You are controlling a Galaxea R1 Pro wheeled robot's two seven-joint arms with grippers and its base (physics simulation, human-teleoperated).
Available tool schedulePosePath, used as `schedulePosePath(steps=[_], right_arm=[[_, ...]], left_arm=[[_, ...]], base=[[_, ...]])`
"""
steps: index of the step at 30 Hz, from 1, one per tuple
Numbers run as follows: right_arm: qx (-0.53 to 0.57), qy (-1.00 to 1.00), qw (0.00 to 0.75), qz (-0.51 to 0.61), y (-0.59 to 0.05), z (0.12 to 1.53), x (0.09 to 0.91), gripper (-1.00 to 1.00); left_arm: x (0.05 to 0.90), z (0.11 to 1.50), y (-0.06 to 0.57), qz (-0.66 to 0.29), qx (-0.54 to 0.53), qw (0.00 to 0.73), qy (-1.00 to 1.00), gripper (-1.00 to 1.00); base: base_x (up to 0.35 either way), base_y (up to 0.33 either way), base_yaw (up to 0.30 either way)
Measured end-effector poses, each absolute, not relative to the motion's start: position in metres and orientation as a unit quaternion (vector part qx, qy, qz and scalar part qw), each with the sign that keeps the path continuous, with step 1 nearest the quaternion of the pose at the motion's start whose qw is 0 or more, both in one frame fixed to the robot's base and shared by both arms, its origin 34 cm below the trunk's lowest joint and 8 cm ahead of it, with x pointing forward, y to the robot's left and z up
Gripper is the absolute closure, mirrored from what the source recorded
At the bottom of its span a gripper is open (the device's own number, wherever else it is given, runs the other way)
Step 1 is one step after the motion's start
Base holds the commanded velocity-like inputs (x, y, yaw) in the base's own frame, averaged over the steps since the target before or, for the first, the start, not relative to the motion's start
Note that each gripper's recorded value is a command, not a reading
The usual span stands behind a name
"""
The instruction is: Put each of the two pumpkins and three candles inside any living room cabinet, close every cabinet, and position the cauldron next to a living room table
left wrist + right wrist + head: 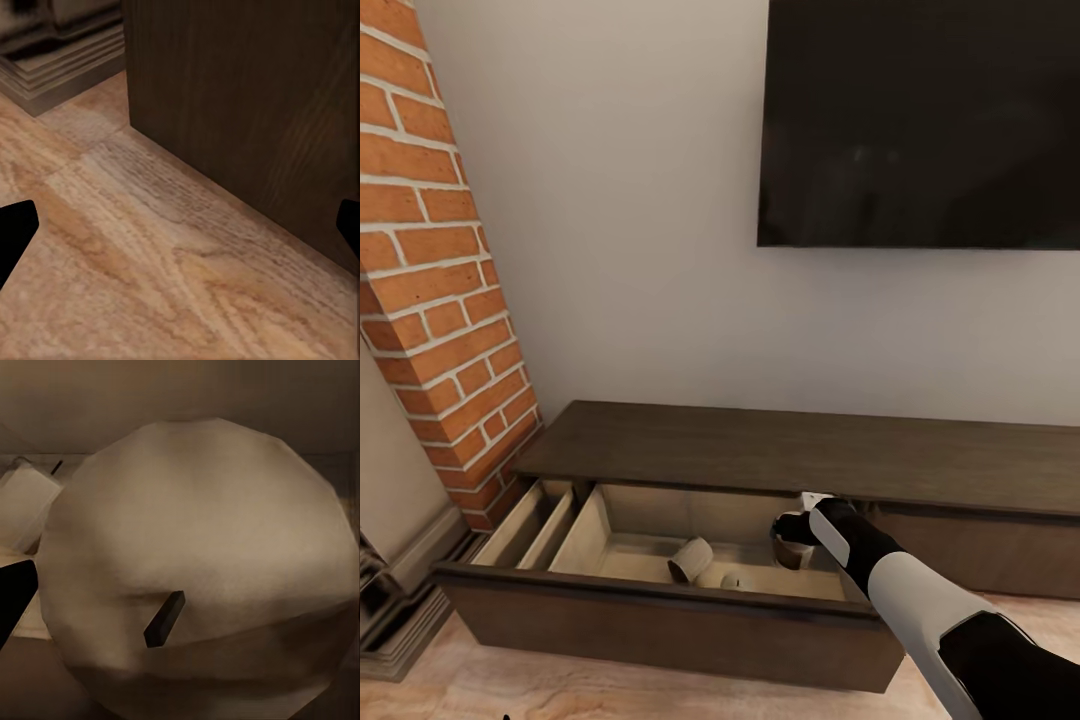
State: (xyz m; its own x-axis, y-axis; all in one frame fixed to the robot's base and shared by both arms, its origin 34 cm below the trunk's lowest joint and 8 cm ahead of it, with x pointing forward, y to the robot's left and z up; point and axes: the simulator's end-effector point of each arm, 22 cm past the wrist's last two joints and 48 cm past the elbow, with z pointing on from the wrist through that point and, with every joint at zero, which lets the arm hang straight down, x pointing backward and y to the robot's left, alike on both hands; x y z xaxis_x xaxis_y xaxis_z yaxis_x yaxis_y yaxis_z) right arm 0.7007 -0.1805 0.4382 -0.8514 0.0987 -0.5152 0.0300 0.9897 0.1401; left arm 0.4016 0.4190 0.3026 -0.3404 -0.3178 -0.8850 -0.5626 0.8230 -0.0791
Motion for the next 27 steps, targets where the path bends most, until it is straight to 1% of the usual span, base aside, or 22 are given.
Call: schedulePosePath(steps=[5, 9, 13, 27], right_arm=[[0.033, 0.961, 0.266, 0.065, -0.179, 0.436, 0.699, 1.00], [0.029, 0.969, 0.236, 0.067, -0.177, 0.430, 0.687, 1.00], [0.028, 0.971, 0.225, 0.072, -0.176, 0.428, 0.683, 1.00], [0.028, 0.972, 0.222, 0.074, -0.175, 0.408, 0.676, 1.00]], left_arm=[[0.402, 0.302, 0.419, 0.121, -0.272, 0.506, 0.810, -1.00], [0.402, 0.302, 0.419, 0.121, -0.271, 0.506, 0.810, -1.00], [0.402, 0.303, 0.419, 0.121, -0.271, 0.506, 0.810, -1.00], [0.397, 0.283, 0.418, 0.121, -0.271, 0.507, 0.809, -1.00]], base=[[0.085, 0.000, 0.000], [0.009, 0.000, 0.000], [0.002, 0.000, 0.000], [0.000, 0.000, 0.000]])
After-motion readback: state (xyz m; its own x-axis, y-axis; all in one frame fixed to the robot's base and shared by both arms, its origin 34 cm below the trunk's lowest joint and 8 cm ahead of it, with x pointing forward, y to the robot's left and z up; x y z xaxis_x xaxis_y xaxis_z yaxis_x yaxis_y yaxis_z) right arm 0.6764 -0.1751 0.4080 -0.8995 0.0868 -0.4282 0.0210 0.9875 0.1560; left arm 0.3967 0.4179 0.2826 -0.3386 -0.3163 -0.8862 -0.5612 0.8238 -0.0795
